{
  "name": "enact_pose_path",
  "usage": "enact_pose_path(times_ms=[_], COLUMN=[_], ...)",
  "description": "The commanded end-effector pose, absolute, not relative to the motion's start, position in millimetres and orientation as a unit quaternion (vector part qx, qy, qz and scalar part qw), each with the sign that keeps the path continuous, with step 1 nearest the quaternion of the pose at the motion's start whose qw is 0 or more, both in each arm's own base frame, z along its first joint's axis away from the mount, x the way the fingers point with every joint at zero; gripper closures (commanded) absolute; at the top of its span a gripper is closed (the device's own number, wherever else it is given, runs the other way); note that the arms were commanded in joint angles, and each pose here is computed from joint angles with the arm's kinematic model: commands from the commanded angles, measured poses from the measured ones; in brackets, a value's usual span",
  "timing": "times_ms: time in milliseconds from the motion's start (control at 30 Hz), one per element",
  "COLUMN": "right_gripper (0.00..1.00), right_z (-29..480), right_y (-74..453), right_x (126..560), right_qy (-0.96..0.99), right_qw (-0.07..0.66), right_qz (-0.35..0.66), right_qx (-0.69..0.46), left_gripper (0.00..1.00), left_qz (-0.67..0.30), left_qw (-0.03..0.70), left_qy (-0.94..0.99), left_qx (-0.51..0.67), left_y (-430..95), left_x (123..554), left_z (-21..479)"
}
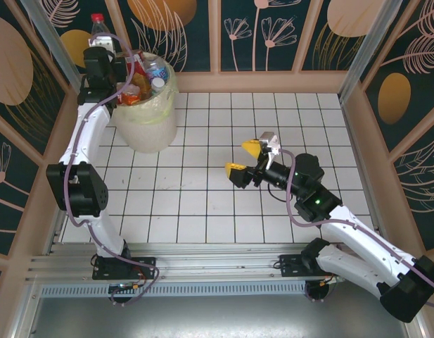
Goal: Put the plastic bottles in the bin
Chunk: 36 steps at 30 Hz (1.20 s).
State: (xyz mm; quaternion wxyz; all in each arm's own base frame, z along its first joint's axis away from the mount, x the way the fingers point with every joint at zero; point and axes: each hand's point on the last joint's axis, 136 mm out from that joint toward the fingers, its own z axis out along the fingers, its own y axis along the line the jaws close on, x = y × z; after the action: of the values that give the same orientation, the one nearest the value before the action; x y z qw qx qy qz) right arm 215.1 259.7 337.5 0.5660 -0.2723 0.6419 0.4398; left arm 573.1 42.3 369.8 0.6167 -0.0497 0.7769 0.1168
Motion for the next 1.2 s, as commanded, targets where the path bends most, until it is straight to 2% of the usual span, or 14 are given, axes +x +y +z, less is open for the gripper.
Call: enact_pose_path(times_ms=[0, 200, 367, 467, 633, 800, 1000, 1167], right_gripper=[0.02, 0.02, 0.02, 0.02, 0.02, 0.02, 0.02, 0.02], right_z=[334.8, 333.9, 333.2, 332.2, 331.6, 330.5, 330.4, 330.4], right_y=[256.2, 256.4, 256.3, 256.4, 256.3, 256.3, 255.3, 255.4], right_x=[213.4, 213.1, 213.1, 213.4, 213.3, 212.4, 212.5, 213.1], right_qy=[0.645, 0.646, 0.647, 0.648, 0.65, 0.652, 0.653, 0.653], right_qw=[0.564, 0.563, 0.561, 0.561, 0.559, 0.556, 0.557, 0.557], right_qz=[0.443, 0.443, 0.443, 0.442, 0.444, 0.444, 0.442, 0.441], right_qx=[-0.264, -0.264, -0.264, -0.263, -0.262, -0.263, -0.262, -0.261], left_gripper=[0.3, 0.2, 0.2, 0.27, 0.34, 0.37, 0.43, 0.54], left_qz=[0.11, 0.108, 0.101, 0.094, 0.116, 0.099, 0.087, 0.044], left_qw=[0.622, 0.622, 0.625, 0.621, 0.607, 0.598, 0.584, 0.583], left_qy=[0.773, 0.773, 0.771, 0.774, 0.779, 0.787, 0.799, 0.807], left_qx=[-0.06, -0.063, -0.069, -0.074, -0.105, -0.117, -0.109, -0.086], left_y=[45.1, 45.1, 45.3, 44.6, 60.4, 72.8, 69.1, 52.6], left_x=[574.2, 573.6, 573.5, 574.5, 575.5, 583.5, 590.9, 592.0], left_z=[379.5, 380.3, 383.8, 385.4, 374.6, 357.7, 340.8, 335.3])
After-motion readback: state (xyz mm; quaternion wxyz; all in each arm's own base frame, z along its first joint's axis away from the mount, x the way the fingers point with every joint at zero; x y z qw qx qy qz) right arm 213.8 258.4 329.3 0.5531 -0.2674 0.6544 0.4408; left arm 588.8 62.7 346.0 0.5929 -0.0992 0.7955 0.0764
